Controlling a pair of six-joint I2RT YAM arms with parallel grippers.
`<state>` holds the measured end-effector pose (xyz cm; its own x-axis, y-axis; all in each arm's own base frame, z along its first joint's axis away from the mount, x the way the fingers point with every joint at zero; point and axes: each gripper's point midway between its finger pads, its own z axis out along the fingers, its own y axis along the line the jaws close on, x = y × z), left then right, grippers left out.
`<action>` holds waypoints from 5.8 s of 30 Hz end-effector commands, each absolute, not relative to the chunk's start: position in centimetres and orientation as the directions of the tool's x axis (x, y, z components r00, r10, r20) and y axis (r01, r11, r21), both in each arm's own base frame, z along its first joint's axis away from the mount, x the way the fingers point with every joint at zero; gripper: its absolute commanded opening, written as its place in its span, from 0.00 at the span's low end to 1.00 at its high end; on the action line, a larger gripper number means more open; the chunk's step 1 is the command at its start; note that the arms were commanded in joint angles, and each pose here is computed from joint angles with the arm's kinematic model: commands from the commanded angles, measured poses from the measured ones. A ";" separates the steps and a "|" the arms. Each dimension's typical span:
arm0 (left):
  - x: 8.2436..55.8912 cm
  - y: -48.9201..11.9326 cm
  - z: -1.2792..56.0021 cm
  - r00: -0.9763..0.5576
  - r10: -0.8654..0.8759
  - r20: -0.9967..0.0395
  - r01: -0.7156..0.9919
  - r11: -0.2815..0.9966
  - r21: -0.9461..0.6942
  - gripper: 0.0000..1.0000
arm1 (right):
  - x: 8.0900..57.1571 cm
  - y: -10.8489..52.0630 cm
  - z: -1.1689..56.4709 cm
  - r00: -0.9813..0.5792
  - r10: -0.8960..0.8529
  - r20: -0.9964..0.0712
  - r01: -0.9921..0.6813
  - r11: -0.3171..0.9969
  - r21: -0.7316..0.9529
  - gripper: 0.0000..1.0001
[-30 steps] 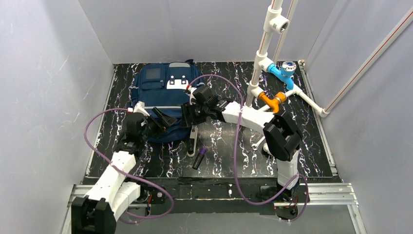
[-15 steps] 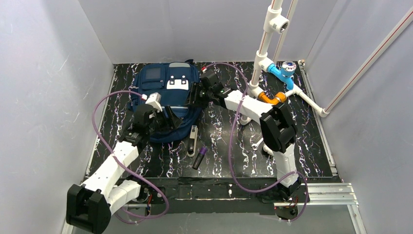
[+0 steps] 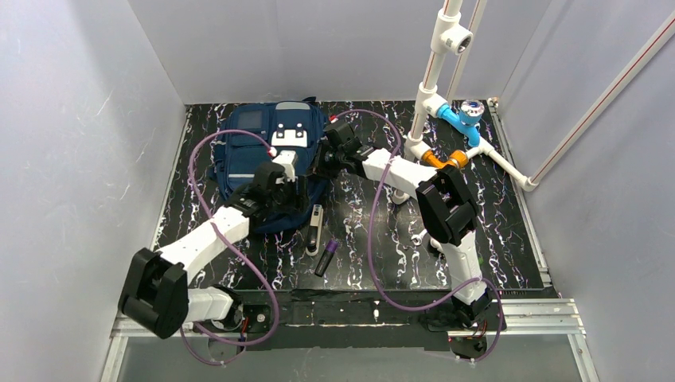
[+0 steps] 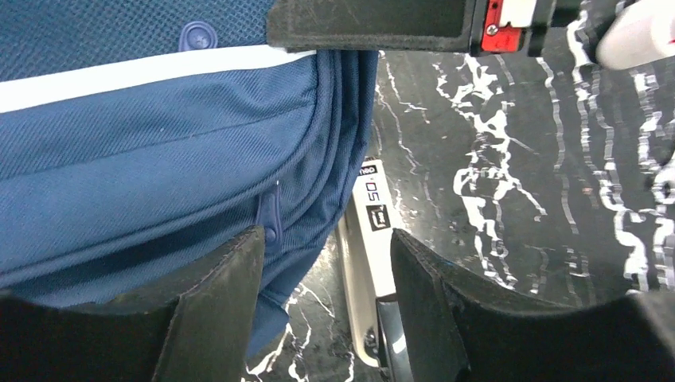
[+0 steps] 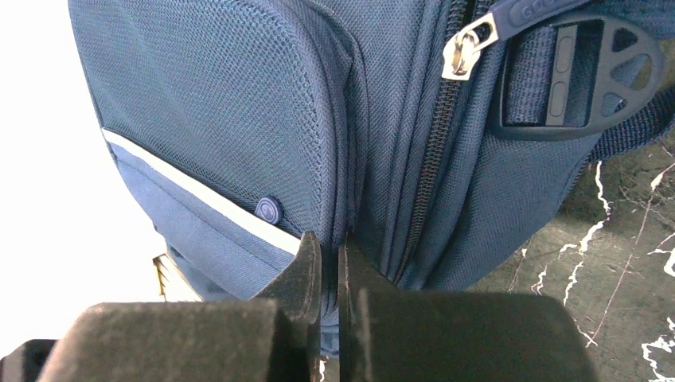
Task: Pack the student bag
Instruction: Unzip the student bag at the center of the board.
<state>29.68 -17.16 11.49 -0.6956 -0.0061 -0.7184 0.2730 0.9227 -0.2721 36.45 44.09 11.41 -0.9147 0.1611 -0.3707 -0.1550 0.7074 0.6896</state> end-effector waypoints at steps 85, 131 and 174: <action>37.0 9.8 15.1 -0.539 -0.562 -0.627 -0.592 0.783 -0.192 0.20 | 43.1 40.7 16.7 -0.742 -0.108 -0.661 -0.533 0.693 0.486 0.01; 37.9 -11.8 15.4 -0.257 0.752 -0.607 0.592 0.619 0.516 0.67 | 19.4 34.9 13.1 -0.677 -0.291 -0.676 -0.620 0.721 0.310 0.89; 39.0 -9.9 12.2 -0.268 0.869 -0.416 0.609 0.487 0.626 0.79 | 18.8 36.4 13.3 -0.696 -0.287 -0.658 -0.631 0.682 0.370 0.88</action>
<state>38.28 -10.29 11.20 -0.2692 0.8703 -0.4123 0.6543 0.4795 0.5847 18.40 35.00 11.34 -0.7095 -0.3262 -0.6247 -0.6211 0.7083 0.3355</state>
